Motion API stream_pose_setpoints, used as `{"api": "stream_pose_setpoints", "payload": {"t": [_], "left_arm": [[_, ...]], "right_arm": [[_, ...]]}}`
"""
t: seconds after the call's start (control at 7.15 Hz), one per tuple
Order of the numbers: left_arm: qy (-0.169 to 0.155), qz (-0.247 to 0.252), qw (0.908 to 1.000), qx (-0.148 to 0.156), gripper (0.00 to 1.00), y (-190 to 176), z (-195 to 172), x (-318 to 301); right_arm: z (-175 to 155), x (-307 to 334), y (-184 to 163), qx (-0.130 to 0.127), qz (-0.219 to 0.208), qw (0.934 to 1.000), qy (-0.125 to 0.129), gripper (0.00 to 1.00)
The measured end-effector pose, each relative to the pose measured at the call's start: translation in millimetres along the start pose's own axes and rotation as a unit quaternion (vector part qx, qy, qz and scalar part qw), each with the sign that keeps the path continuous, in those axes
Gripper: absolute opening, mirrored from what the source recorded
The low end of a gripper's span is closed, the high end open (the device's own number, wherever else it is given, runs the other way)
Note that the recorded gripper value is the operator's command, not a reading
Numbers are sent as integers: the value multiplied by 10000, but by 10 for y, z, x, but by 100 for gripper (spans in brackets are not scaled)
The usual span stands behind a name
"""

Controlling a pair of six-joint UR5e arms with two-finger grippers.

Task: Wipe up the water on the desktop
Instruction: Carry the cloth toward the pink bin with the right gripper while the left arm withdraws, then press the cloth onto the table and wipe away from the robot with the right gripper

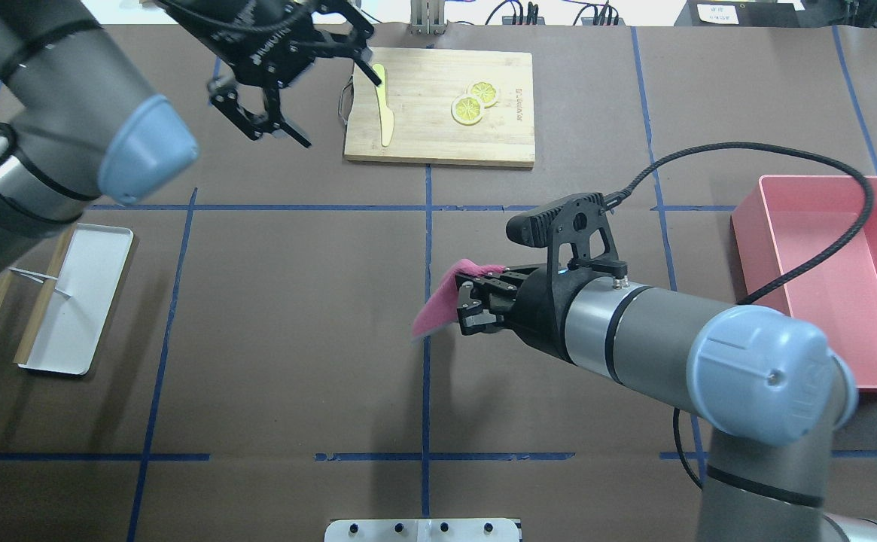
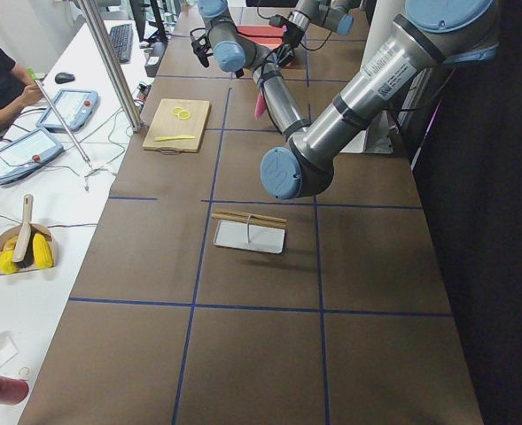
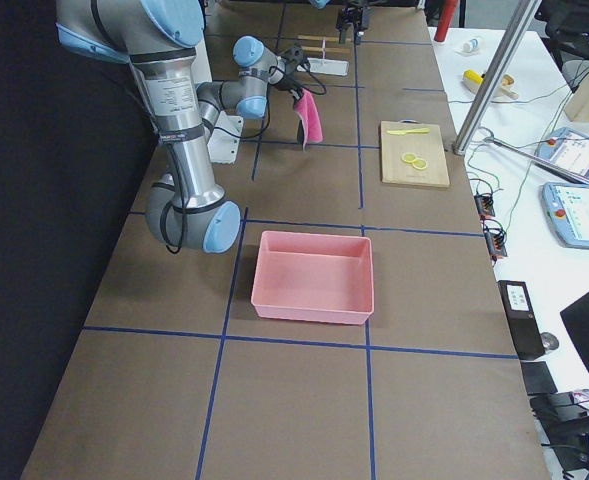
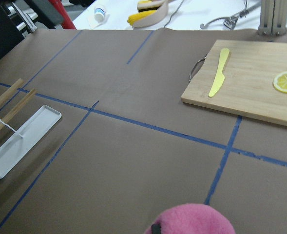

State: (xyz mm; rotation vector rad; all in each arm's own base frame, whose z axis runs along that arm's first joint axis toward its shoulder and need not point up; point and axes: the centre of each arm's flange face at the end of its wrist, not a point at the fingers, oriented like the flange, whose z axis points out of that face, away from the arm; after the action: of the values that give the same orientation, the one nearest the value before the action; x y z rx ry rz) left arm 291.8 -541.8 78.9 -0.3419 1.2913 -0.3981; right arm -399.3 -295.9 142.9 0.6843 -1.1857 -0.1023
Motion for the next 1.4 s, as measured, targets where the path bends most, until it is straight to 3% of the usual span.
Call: {"api": "stream_pose_setpoints", "payload": {"t": [0.28,0.42,0.7,0.84,0.98,1.26,1.4], "left_arm": [[-34,541,9978,382,100,-162,-364,-281],[-221,863,9939,654,100,-242,-462,-489],[-868,1422,9797,1117,100,-427,-547,-1002],[-1234,1690,9694,1280,100,-505,-587,-1290],[-1559,1902,9596,1364,100,-590,-645,-1608],[-2072,2225,9430,1353,100,-852,-871,-2354],[-2278,2378,9355,1278,100,-967,-978,-2710]], "right_arm": [[-299,-32,-95,-569,222,9967,541,0],[-368,24,-117,-945,294,9922,758,0],[-424,195,-157,-1739,572,9782,981,0],[-455,267,-202,-2080,782,9706,926,0],[-429,337,-226,-2418,1183,9588,908,0],[21,532,-166,-2841,2515,9148,1384,0],[333,683,-125,-2980,2865,8970,1564,0]]}}
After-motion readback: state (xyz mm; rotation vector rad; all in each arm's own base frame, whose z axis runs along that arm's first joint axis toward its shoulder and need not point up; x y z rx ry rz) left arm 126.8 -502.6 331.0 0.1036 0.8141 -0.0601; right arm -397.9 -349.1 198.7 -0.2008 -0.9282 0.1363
